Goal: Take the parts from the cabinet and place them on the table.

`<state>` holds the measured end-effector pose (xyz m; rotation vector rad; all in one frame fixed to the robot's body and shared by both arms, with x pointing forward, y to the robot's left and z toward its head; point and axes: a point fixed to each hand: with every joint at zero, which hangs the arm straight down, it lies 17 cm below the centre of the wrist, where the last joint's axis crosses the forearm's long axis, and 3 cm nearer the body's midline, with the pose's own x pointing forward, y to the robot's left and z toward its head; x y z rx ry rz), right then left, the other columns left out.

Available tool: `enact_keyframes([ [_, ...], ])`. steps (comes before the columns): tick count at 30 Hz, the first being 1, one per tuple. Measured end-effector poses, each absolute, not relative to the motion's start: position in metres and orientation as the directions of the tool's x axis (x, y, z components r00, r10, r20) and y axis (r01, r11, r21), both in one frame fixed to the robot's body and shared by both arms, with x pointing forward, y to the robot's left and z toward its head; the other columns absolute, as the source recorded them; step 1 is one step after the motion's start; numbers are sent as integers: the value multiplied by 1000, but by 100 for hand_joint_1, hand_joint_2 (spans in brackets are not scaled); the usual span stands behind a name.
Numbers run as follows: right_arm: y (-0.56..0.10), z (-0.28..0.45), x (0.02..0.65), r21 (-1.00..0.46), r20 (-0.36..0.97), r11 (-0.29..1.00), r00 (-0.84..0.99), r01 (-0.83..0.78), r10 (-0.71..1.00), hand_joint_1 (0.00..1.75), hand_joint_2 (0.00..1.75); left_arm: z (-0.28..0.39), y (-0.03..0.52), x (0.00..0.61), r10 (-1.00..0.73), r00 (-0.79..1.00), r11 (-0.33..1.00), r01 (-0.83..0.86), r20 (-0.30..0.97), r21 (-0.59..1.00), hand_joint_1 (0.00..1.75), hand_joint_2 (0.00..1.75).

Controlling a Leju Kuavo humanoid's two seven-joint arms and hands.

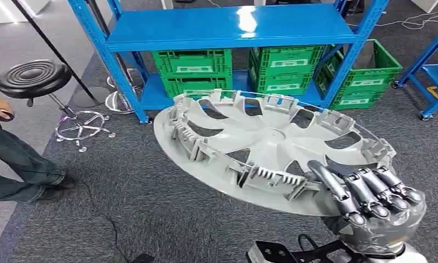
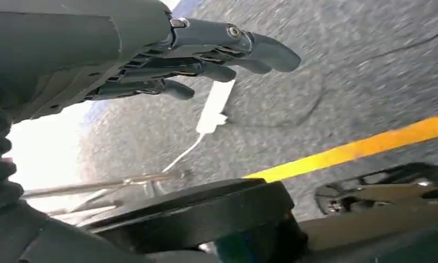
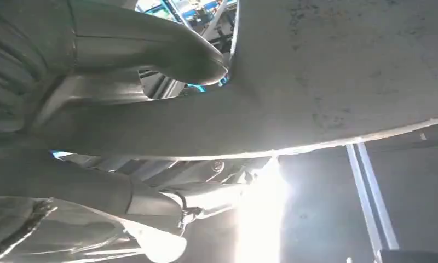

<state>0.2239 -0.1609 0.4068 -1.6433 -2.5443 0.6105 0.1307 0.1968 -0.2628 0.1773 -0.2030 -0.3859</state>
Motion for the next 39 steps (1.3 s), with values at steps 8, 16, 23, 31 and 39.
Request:
enact_keyframes([
  [8,-161,407,224,-352,-169,358,-434,865,885,175,175,-265,192,119,-387,910,913,356,148,201,0,175],
  [16,-160,405,226,-357,-164,358,-435,863,885,175,175,-264,192,121,-389,908,913,357,157,199,0,175],
  [23,-160,404,228,-363,-155,360,-436,860,886,175,175,-263,195,124,-383,911,913,348,152,214,0,175],
  [31,-159,403,228,-365,-154,364,-441,857,884,175,175,-262,195,129,-375,914,915,339,154,217,0,175],
  [39,-159,403,228,-365,-144,367,-441,856,886,175,175,-264,191,118,-372,918,917,340,137,208,0,175],
])
